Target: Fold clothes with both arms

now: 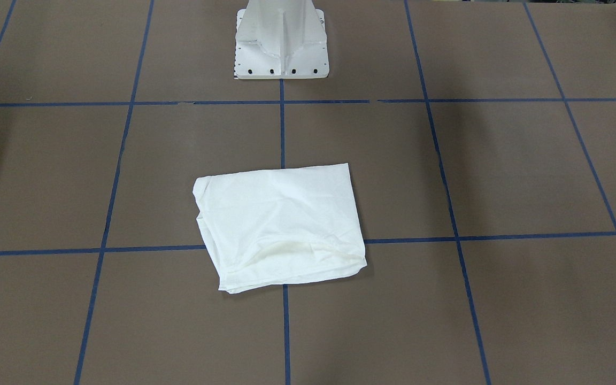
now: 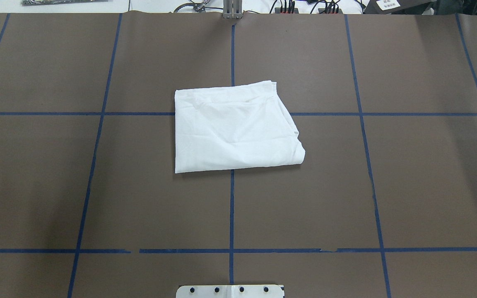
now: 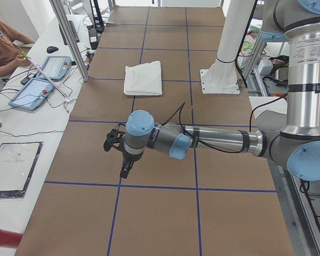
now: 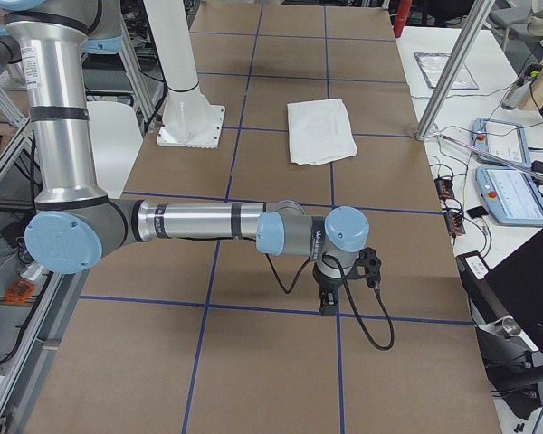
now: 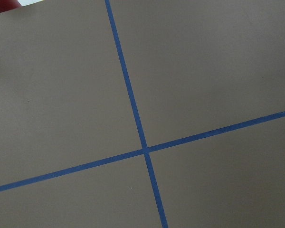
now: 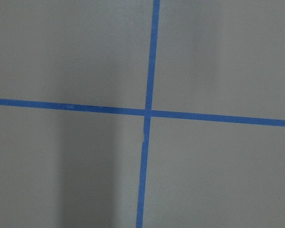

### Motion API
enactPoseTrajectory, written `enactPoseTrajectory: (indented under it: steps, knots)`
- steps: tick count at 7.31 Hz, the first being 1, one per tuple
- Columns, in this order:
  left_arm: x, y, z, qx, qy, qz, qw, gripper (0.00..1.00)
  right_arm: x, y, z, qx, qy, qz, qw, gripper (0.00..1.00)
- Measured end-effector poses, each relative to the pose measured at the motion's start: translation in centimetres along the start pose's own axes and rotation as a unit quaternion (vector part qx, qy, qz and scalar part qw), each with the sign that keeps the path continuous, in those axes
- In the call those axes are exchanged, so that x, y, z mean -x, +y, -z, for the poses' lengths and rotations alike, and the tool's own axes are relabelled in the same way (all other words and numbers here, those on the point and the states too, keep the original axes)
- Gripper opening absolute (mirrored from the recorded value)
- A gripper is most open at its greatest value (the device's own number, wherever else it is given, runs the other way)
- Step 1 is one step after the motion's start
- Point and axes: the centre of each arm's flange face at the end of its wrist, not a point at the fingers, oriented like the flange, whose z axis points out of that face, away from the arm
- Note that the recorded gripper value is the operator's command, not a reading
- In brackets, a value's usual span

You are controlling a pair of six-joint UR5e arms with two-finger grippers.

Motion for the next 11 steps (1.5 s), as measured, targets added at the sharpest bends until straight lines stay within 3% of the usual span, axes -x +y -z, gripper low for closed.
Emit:
enactPoseTrajectory:
  steps: [5,11]
  knots:
    - [-1.8,-1.3,2.0,-0.020,0.001,-0.016,0.9997,1.00,1.8,-0.3,0.6,-0.007,-0.007,0.018,0.9998,1.00]
    - [-3.5,-0.8,3.5,-0.035,0.005,-0.033,0.9988,1.00,3.3,2.5,2.0,-0.022,-0.006,0.033,0.9992,1.00]
